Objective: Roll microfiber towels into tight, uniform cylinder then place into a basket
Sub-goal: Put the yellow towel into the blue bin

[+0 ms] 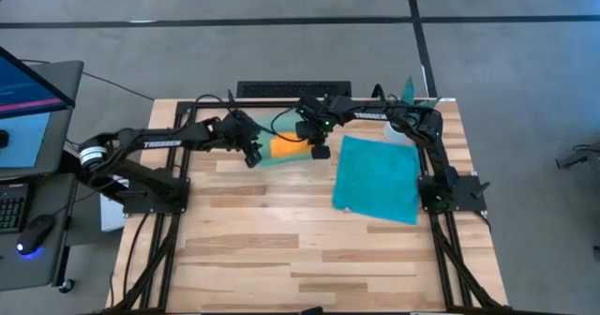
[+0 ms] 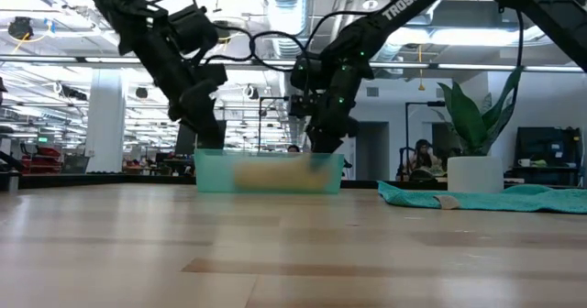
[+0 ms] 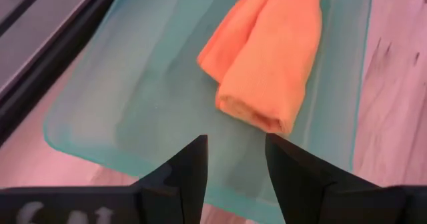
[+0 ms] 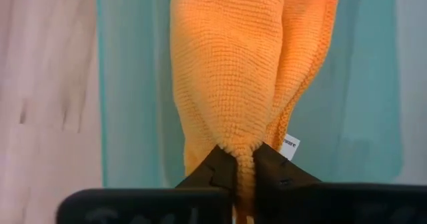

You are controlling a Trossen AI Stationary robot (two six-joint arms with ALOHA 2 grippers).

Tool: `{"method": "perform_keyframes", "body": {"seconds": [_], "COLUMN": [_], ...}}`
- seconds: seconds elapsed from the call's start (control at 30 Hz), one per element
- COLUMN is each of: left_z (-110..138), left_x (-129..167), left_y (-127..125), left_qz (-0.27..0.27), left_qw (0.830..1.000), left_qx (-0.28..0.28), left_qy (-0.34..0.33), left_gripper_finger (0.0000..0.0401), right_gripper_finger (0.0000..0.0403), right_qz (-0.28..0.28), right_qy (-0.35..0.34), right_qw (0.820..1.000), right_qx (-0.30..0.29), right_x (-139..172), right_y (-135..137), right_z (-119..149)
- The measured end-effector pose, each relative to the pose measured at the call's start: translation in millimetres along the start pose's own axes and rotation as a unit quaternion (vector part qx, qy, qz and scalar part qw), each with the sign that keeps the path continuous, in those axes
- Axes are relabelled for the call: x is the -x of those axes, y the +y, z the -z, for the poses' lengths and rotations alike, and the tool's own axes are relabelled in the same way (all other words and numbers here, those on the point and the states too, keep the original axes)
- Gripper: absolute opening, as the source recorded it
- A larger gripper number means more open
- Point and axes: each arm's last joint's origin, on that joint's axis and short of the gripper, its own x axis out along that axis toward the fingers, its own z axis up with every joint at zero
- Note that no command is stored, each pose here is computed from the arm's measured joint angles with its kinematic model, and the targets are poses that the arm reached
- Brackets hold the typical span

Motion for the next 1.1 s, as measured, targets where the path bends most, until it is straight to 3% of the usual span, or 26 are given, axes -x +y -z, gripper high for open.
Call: {"method": "perform_keyframes", "body": {"seconds": [0.6,0.8,1.1], "left_z": [7.3,7.3,7.4], "left_x": [-3.1,-3.1,-3.1], "left_y": [-6.9,-6.8,-6.8], "left_qz": [0.010,0.010,0.010], "left_qw": [1.000,1.000,1.000], "left_qx": [-0.008,-0.015,-0.023], "left_qy": [-0.015,-0.015,-0.015], "left_gripper_finger": [0.0142,0.0142,0.0142], "right_gripper_finger": [0.0234,0.0243,0.0217], "right_qz": [0.015,0.008,0.032], "right_qy": [0.044,0.052,0.013], "right_qw": [0.999,0.998,0.999], "right_qx": [-0.015,-0.040,-0.031], "right_x": [11.0,26.9,33.5], "right_y": [3.9,2.0,-4.1], "right_z": [-4.6,-11.8,-22.9]}}
